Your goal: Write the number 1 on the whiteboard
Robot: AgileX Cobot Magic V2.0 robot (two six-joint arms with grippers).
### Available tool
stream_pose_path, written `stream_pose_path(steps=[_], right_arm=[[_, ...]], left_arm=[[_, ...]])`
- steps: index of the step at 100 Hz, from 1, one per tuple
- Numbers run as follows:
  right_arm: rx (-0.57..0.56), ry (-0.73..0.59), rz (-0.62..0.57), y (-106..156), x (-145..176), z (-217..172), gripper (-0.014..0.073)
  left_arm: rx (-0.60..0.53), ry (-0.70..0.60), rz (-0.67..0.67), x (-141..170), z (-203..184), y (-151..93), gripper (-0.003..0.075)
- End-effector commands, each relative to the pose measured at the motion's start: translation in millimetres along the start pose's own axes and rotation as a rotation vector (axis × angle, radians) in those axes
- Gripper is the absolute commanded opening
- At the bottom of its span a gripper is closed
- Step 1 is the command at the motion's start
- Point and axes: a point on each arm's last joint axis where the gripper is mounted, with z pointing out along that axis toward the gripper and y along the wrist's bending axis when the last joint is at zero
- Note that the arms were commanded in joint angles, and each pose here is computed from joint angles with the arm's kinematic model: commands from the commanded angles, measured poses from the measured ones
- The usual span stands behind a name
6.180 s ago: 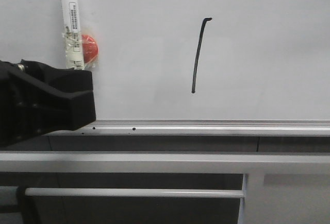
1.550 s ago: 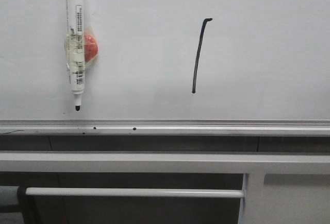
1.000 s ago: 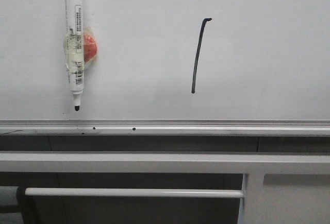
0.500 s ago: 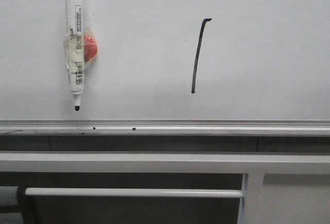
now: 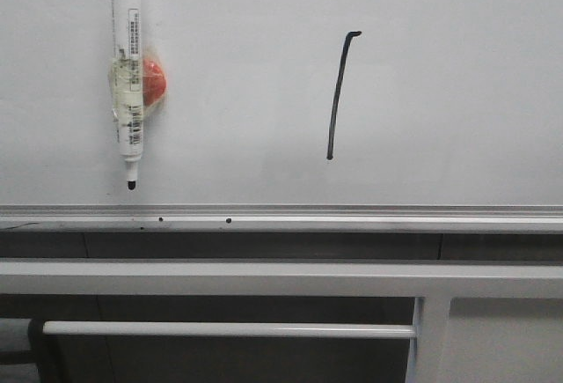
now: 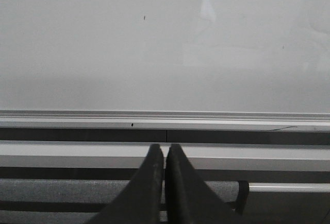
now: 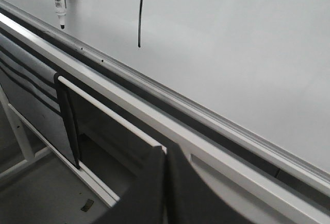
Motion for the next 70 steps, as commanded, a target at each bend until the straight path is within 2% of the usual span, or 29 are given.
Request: stream_pose_path(steps=[1, 70], right_arm=[[0.010, -0.113, -0.008, -1.5, -15.6, -4.8, -0.0063], [0.004, -0.114, 0.004, -0.6, -13.3, -3.4, -0.0063]], left_arm=[[-0.004, -0.085, -0.009, -5.0, -1.1, 0.4, -0.0020], [-0.004, -0.085, -0.011, -5.0, -1.1, 0.4, -0.0020]])
